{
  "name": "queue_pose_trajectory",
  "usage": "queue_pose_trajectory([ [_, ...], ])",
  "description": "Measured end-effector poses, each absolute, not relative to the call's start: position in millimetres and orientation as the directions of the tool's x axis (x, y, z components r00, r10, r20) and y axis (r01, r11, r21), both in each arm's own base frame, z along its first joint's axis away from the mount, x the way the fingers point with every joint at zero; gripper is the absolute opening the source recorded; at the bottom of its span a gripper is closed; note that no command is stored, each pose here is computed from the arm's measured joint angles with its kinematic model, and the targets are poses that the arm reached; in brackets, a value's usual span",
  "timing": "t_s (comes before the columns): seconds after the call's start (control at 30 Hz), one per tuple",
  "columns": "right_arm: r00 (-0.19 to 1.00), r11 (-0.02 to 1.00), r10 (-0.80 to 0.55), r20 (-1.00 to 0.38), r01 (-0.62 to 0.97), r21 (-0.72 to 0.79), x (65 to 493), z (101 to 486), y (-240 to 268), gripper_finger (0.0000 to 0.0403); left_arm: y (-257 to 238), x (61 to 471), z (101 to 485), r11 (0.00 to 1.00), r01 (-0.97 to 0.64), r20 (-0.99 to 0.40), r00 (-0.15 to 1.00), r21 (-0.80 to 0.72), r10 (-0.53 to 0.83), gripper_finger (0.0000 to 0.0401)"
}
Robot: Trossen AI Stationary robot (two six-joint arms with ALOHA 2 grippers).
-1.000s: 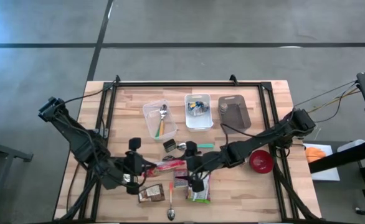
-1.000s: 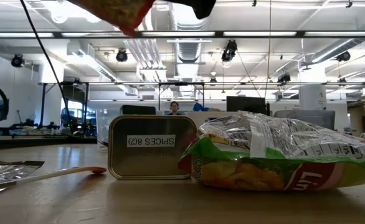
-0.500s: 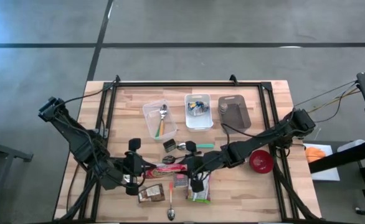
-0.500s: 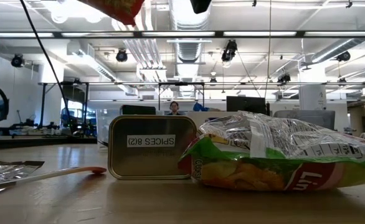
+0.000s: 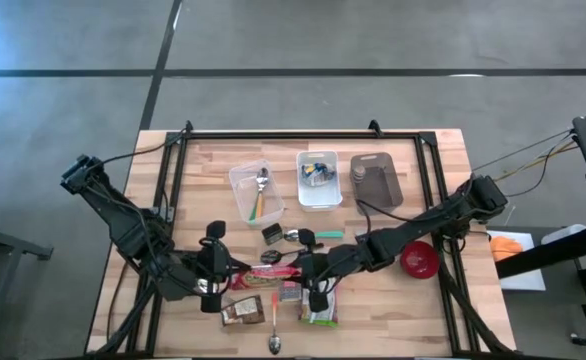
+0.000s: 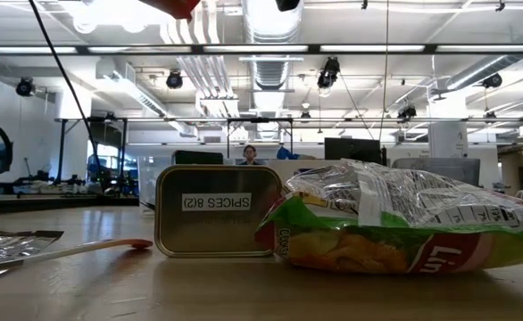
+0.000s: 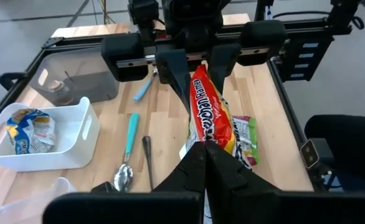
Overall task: Pick & Place Food Item
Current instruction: Put the red noodle pack into the white bin
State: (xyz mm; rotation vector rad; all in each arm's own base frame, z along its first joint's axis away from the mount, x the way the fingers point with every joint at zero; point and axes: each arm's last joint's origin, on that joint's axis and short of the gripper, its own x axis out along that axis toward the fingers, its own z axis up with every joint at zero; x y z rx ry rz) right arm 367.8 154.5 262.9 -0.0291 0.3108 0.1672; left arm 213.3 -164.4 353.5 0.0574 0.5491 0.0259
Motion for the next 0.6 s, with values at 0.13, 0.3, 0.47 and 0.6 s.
queue_pose_trajectory([
  [0.13,0.931,0.983,0.164,-0.327,-0.181,-0.022,366.6,261.7,154.5,0.0059,-162.7,211.3,356.0,0.999,-0.029,-0.515,0.856,0.021,0.036,0.0034],
  [0.3,0.914,0.981,0.160,-0.374,-0.188,-0.040,367.9,268.0,154.9,0.0058,-161.4,211.7,357.8,0.998,-0.060,-0.497,0.866,0.012,0.058,0.0109],
  [0.47,0.906,0.987,0.079,-0.416,-0.128,-0.092,370.0,282.4,152.8,0.0058,-157.6,208.1,362.9,0.997,-0.076,-0.475,0.877,0.006,0.070,0.0177],
  [0.6,0.863,0.981,-0.082,-0.499,-0.019,-0.194,368.7,297.0,144.2,0.0059,-152.3,202.0,369.8,0.993,-0.099,-0.458,0.887,-0.058,0.062,0.0206],
])
